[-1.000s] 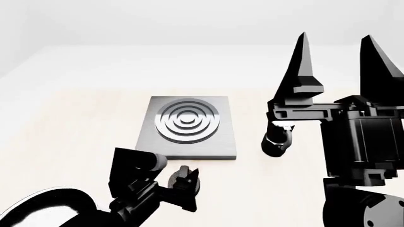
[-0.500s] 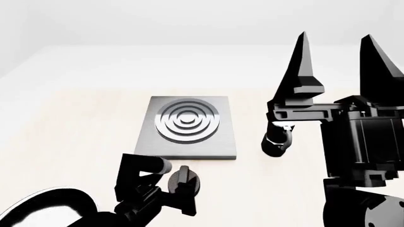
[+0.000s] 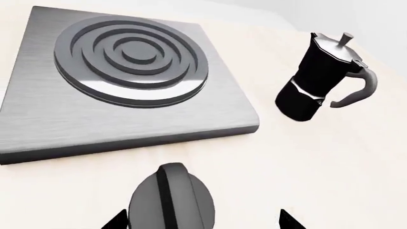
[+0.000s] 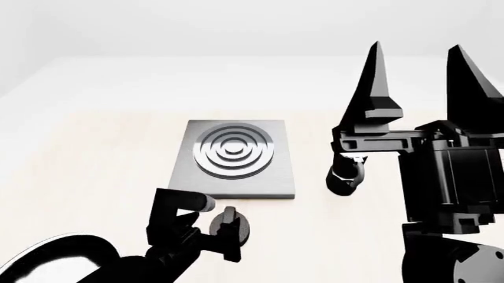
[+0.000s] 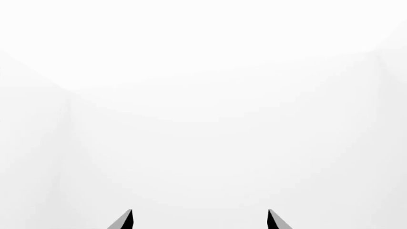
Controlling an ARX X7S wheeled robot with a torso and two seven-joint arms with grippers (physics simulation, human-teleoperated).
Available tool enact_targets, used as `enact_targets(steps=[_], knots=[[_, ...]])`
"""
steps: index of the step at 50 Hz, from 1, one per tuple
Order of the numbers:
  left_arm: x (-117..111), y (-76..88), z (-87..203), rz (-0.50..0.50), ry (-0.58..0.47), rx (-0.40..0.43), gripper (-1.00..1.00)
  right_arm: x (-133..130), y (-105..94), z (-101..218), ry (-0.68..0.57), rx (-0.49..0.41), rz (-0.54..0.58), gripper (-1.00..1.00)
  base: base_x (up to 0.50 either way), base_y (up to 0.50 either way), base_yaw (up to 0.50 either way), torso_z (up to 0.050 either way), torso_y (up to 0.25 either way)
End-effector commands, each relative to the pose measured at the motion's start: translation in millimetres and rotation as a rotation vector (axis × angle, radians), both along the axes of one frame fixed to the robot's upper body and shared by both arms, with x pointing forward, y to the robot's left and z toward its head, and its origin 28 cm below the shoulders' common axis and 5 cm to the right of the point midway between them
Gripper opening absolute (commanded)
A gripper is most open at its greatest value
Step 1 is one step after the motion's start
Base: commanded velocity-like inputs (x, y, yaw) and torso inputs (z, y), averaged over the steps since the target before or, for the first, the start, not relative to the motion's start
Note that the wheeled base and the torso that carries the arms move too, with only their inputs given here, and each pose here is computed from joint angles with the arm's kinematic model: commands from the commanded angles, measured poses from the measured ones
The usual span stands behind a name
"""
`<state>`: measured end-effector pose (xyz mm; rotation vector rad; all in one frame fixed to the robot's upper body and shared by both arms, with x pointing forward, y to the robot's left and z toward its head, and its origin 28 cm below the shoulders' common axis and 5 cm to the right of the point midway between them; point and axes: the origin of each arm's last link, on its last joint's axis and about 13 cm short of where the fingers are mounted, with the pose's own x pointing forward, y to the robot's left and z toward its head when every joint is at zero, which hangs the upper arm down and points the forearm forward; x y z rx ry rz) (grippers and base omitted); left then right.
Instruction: Turn on the stove and put the moka pot on it.
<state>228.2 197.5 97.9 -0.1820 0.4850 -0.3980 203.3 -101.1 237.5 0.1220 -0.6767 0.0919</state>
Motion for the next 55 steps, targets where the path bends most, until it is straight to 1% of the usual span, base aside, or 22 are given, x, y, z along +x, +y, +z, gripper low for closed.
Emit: enact_targets(steps=[1,26,34,37,41,55], knots=[[9,-1.6,-5,-0.003,0.005,0.013,1.0,0,0.7,-1,0.003,0.0,0.003,1.0,0.0,0.0,0.0,0.0,0.0],[17,-7.0,-20,-0.016,0.029,-0.003,1.0,0,0.4,0,0.001,0.001,0.004,1.0,0.0,0.0,0.0,0.0,0.0],[17,-9.2,-27,-0.023,0.046,-0.006,1.0,0,0.8,-1,0.001,-0.001,0.006,1.0,0.0,0.0,0.0,0.0,0.0],[17,-9.3,-31,-0.026,0.056,-0.005,1.0,0,0.7,5,0.001,-0.001,0.006,1.0,0.0,0.0,0.0,0.0,0.0],[17,-9.1,-35,-0.023,0.065,-0.005,1.0,0,1.2,-1,0.003,-0.002,0.009,1.0,0.0,0.0,0.0,0.0,0.0],[17,-9.7,-42,-0.021,0.087,-0.01,1.0,0,1.3,0,0.0,0.0,0.011,1.0,0.0,0.0,0.0,0.0,0.0]])
